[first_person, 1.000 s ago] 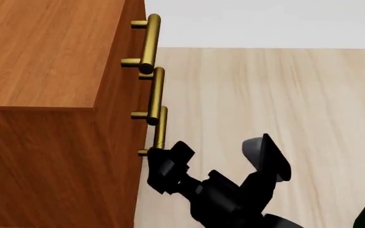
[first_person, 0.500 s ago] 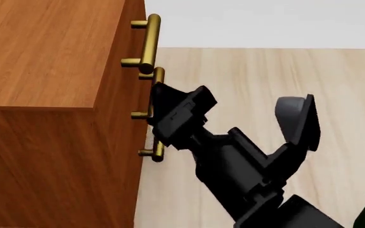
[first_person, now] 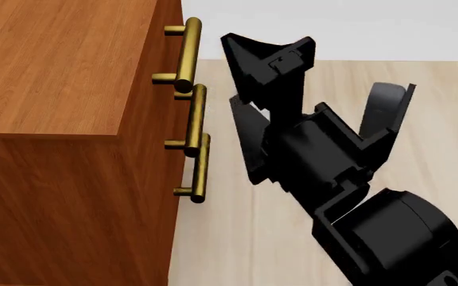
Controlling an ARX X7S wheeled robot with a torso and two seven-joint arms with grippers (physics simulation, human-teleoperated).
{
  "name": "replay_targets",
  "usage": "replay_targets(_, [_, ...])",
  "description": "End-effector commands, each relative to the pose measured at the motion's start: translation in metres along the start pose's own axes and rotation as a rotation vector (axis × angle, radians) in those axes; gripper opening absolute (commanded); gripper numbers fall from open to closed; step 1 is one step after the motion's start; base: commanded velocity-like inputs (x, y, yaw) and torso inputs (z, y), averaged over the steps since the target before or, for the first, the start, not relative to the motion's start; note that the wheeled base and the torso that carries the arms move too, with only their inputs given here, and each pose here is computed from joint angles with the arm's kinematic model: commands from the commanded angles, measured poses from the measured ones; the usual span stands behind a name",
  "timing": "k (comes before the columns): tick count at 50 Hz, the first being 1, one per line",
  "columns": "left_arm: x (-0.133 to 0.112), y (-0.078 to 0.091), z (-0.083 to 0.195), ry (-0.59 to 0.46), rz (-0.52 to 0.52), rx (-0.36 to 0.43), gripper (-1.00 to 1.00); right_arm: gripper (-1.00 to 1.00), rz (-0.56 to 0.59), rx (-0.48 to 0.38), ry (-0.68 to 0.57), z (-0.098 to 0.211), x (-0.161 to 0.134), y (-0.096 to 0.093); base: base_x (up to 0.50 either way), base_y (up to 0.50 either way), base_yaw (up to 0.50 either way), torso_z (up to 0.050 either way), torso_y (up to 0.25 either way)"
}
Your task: Close the bottom drawer of the cabinet and open the top drawer.
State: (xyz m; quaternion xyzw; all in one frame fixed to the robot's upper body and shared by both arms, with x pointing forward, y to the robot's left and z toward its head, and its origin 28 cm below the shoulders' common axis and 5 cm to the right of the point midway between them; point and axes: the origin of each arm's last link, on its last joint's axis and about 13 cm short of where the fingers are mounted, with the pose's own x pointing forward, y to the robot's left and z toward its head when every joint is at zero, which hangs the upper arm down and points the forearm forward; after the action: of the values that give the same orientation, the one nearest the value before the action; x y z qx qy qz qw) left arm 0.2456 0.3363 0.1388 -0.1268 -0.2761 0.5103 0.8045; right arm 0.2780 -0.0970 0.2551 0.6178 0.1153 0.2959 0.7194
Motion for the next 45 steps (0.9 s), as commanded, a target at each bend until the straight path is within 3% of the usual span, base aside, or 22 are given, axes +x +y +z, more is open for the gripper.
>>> replay_targets(1, [0.0, 0.0, 0.0, -0.002, 0.0, 0.004, 1.0, 1.0, 0.022, 0.109, 0.006, 0.006, 0.012, -0.001, 0.0, 0.0, 0.0, 0.0, 0.0])
replay_targets(9, [0.0, 0.0, 0.0, -0.003, 0.002, 0.004, 1.0, 1.0, -0.052, 0.097, 0.05, 0.0, 0.024, -0.019, 0.0, 0.0, 0.0, 0.0, 0.0])
replay_targets(24, [0.0, 0.0, -0.001, -0.001, 0.004, 0.0, 1.0, 1.0, -0.129, 0.06, 0.104, -0.002, 0.043, -0.027, 0.0, 0.0, 0.0, 0.0, 0.0])
replay_targets(45, [0.0, 0.0, 0.0, -0.003, 0.003, -0.006, 1.0, 1.0, -0.189, 0.07, 0.085, 0.009, 0.072, -0.036, 0.0, 0.0, 0.0, 0.0, 0.0])
